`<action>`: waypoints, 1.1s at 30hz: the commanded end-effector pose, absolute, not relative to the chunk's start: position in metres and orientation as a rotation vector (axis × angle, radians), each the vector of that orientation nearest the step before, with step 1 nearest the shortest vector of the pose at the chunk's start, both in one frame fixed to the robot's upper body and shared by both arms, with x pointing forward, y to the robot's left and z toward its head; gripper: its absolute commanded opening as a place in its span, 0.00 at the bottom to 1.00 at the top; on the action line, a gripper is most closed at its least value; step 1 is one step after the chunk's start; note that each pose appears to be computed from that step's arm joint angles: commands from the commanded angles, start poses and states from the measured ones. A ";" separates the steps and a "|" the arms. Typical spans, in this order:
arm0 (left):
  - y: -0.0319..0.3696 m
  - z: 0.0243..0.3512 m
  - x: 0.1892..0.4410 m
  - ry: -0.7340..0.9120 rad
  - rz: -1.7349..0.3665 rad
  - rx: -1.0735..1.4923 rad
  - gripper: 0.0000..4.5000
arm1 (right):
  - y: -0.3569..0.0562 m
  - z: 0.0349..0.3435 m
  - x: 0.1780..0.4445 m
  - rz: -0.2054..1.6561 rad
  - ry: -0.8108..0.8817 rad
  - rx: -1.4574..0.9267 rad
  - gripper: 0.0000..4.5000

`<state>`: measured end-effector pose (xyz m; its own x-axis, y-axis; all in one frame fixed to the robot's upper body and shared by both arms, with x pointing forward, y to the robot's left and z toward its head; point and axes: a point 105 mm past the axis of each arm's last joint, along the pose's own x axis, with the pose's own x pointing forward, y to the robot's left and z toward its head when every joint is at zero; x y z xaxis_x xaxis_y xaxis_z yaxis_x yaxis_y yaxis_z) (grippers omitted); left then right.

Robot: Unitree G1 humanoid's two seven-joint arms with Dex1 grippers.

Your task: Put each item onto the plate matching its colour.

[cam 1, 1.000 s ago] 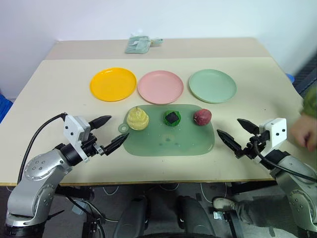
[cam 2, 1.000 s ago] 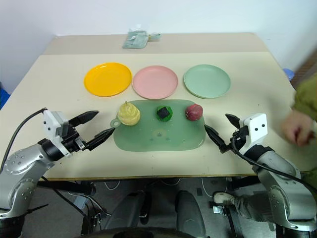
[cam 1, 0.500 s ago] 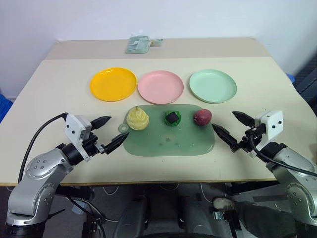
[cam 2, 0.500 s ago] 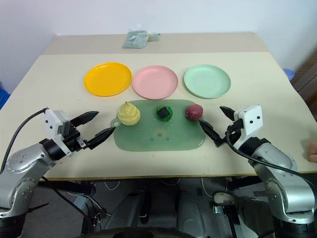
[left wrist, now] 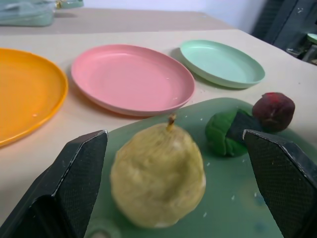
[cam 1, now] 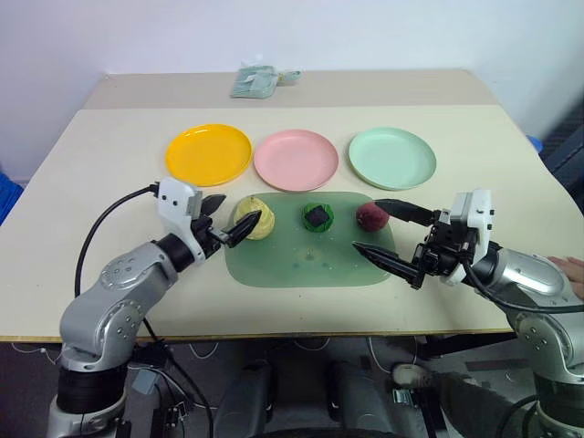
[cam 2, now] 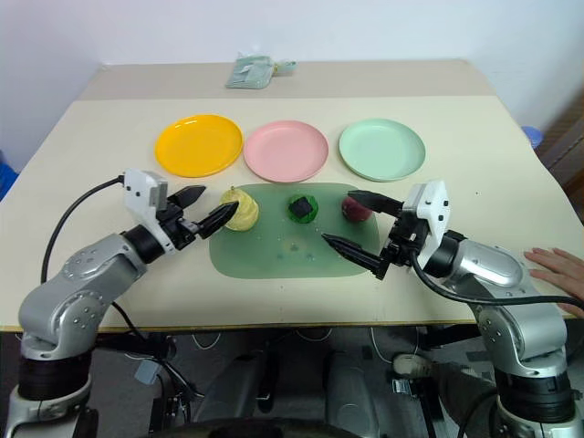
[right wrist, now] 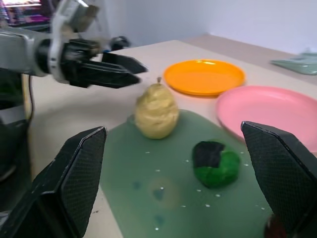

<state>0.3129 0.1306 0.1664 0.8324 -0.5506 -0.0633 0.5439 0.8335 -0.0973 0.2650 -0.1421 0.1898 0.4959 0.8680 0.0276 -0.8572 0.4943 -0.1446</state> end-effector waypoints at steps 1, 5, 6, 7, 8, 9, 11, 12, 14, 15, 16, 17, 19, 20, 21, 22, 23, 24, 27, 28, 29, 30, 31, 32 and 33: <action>0.125 0.161 0.321 0.132 -0.546 -0.044 1.00 | -0.143 0.201 0.267 1.067 -0.161 -0.168 0.99; 0.123 0.151 0.330 0.175 -0.525 0.006 1.00 | -0.146 0.202 0.266 1.066 -0.179 -0.174 0.99; 0.122 0.149 0.333 0.178 -0.519 0.012 1.00 | -0.147 0.201 0.266 1.065 -0.181 -0.174 0.99; 0.122 0.148 0.336 0.182 -0.512 0.000 1.00 | -0.147 0.200 0.265 1.063 -0.182 -0.177 0.99; 0.121 0.147 0.338 0.184 -0.508 -0.006 0.94 | -0.148 0.199 0.265 1.060 -0.184 -0.181 1.00; 0.121 0.146 0.340 0.183 -0.504 -0.002 0.88 | -0.148 0.198 0.264 1.055 -0.186 -0.182 1.00; 0.121 0.144 0.343 0.182 -0.484 0.003 0.73 | -0.150 0.197 0.264 1.045 -0.188 -0.186 1.00; 0.122 0.144 0.345 0.178 -0.477 0.019 0.68 | -0.151 0.195 0.264 1.038 -0.187 -0.190 1.00; 0.123 0.146 0.347 0.161 -0.464 0.034 0.68 | -0.154 0.194 0.264 1.023 -0.189 -0.197 1.00; 0.124 0.148 0.348 0.154 -0.456 0.029 0.68 | -0.154 0.193 0.264 1.016 -0.190 -0.201 1.00; 0.127 0.151 0.350 0.139 -0.444 0.027 0.68 | -0.155 0.193 0.265 1.010 -0.193 -0.205 1.00; 0.129 0.156 0.354 0.119 -0.427 0.015 0.68 | -0.155 0.193 0.265 1.005 -0.196 -0.207 1.00; 0.142 0.171 0.367 0.077 -0.350 -0.045 0.68 | -0.156 0.193 0.267 0.993 -0.202 -0.214 1.00; 0.150 0.178 0.374 0.059 -0.308 -0.065 0.68 | -0.156 0.193 0.267 0.988 -0.206 -0.215 1.00; 0.158 0.184 0.383 0.045 -0.261 -0.077 0.68 | -0.156 0.194 0.269 0.984 -0.209 -0.215 1.00; 0.166 0.189 0.393 0.036 -0.209 -0.078 0.68 | -0.156 0.195 0.270 0.976 -0.217 -0.214 1.00; 0.173 0.192 0.405 0.037 -0.162 -0.054 0.68 | -0.156 0.196 0.273 0.965 -0.225 -0.211 1.00; 0.179 0.195 0.415 0.030 -0.121 -0.039 0.68 | -0.155 0.197 0.276 0.956 -0.233 -0.211 1.00; 0.187 0.200 0.445 0.023 -0.048 -0.028 0.68 | -0.152 0.195 0.285 0.949 -0.239 -0.213 1.00; 0.190 0.200 0.453 0.022 -0.021 -0.036 0.68 | -0.151 0.195 0.288 0.947 -0.240 -0.214 1.00; 0.192 0.199 0.460 0.021 -0.001 -0.053 0.68 | -0.151 0.194 0.291 0.940 -0.240 -0.211 1.00; 0.193 0.199 0.465 0.020 0.018 -0.062 0.68 | -0.151 0.194 0.295 0.931 -0.240 -0.206 1.00; 0.196 0.197 0.471 0.025 0.047 -0.072 0.68 | -0.151 0.193 0.300 0.924 -0.239 -0.205 1.00; 0.198 0.195 0.475 0.031 0.062 -0.086 0.68 | -0.151 0.192 0.303 0.922 -0.239 -0.207 1.00; 0.199 0.193 0.478 0.035 0.073 -0.082 0.68 | -0.149 0.192 0.306 0.919 -0.240 -0.212 1.00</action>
